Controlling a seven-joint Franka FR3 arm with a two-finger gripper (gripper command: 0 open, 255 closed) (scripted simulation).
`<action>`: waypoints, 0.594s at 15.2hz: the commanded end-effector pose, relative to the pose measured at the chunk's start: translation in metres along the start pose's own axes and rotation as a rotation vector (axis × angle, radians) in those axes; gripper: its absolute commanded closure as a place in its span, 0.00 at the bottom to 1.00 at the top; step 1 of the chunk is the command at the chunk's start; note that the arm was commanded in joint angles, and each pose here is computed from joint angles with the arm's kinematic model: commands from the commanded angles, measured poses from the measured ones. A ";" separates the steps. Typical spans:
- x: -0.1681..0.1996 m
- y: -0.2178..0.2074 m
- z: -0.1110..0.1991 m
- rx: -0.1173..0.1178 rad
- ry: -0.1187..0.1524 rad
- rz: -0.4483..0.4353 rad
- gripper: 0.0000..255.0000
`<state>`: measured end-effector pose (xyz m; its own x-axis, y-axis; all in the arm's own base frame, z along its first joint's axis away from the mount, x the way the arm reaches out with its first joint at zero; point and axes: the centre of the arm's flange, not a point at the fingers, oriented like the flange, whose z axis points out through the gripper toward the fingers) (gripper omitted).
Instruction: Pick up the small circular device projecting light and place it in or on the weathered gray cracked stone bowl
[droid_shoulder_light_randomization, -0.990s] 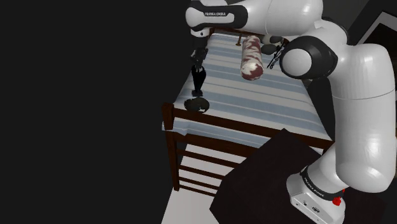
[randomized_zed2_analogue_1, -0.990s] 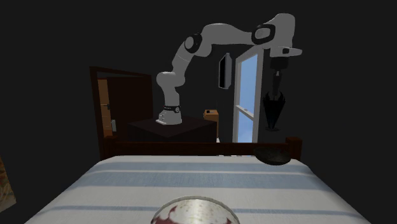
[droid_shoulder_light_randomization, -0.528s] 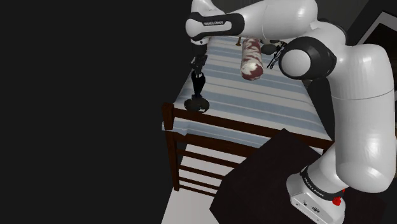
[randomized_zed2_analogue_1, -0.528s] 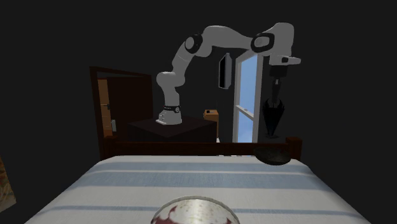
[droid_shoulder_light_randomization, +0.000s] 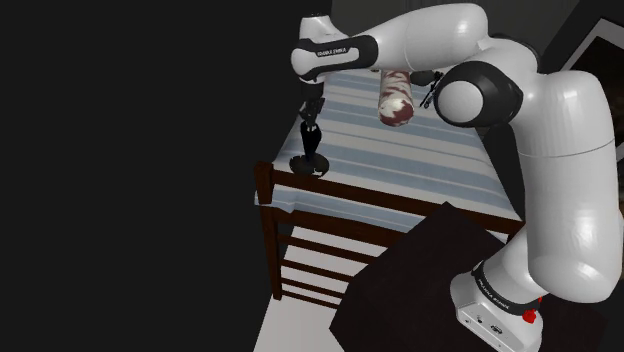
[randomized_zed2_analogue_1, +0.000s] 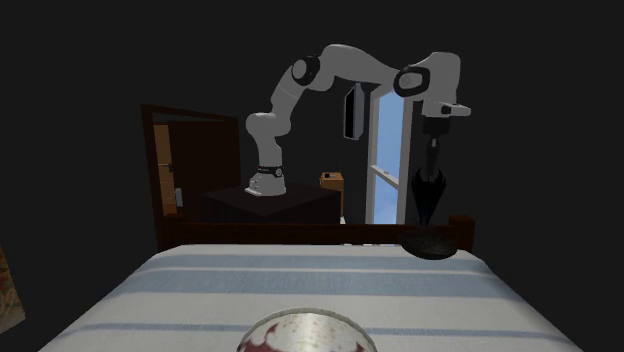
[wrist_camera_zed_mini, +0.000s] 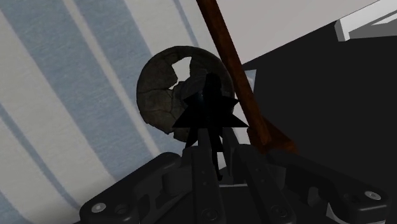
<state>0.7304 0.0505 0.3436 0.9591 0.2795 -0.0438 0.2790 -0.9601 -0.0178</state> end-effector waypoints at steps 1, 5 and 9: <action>0.001 0.002 0.011 0.000 0.001 0.000 1.00; 0.001 0.002 0.032 0.000 0.001 0.000 1.00; 0.002 0.002 0.037 0.000 0.001 0.000 1.00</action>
<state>0.7310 0.0491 0.3074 0.9591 0.2796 -0.0435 0.2791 -0.9601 -0.0178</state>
